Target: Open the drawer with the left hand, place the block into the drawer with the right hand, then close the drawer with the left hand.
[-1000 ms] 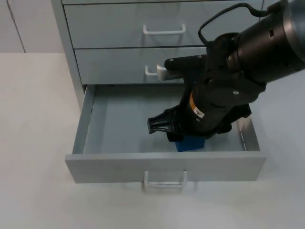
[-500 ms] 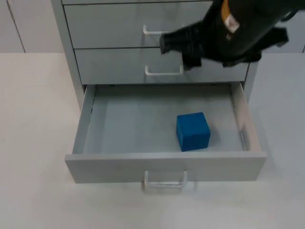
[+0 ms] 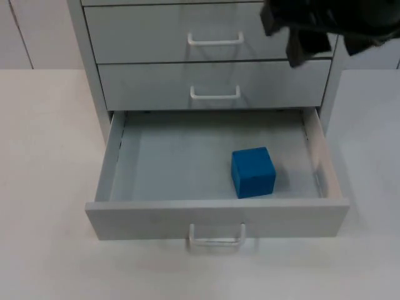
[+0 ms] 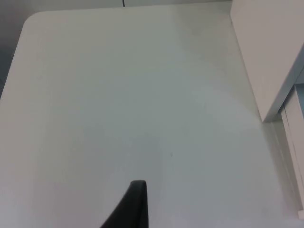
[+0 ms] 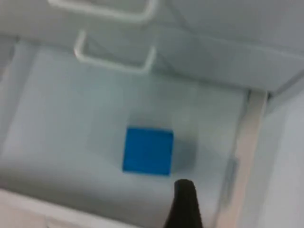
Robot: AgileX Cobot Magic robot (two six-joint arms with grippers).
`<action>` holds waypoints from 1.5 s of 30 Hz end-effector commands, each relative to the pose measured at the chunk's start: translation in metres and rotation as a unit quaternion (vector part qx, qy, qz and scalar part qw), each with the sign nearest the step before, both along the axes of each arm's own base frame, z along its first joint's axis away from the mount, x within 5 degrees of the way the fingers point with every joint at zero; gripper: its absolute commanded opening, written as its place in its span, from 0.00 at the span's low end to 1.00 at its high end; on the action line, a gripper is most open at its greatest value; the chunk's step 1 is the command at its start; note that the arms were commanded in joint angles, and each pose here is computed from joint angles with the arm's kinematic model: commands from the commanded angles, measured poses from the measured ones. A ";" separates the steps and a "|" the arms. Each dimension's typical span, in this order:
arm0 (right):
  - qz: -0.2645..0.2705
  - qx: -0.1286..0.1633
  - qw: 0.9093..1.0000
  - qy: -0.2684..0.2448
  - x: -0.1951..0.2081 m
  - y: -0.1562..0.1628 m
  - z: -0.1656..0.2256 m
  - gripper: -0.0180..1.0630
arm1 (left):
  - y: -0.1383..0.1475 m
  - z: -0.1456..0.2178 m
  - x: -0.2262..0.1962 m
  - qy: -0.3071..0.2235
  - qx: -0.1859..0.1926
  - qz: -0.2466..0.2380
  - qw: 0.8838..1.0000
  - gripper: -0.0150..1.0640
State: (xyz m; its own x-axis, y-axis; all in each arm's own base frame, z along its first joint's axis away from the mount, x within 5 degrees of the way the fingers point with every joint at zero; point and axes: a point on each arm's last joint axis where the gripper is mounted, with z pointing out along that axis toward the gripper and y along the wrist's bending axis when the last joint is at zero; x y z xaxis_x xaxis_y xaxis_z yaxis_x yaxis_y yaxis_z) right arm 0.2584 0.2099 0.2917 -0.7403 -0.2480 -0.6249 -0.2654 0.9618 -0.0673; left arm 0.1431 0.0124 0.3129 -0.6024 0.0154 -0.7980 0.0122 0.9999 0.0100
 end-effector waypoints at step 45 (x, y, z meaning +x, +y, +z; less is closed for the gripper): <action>-0.134 0.035 0.989 -0.051 -0.073 -0.177 0.049 0.57 | -0.002 0.001 0.000 -0.008 -0.019 0.002 1.000 0.99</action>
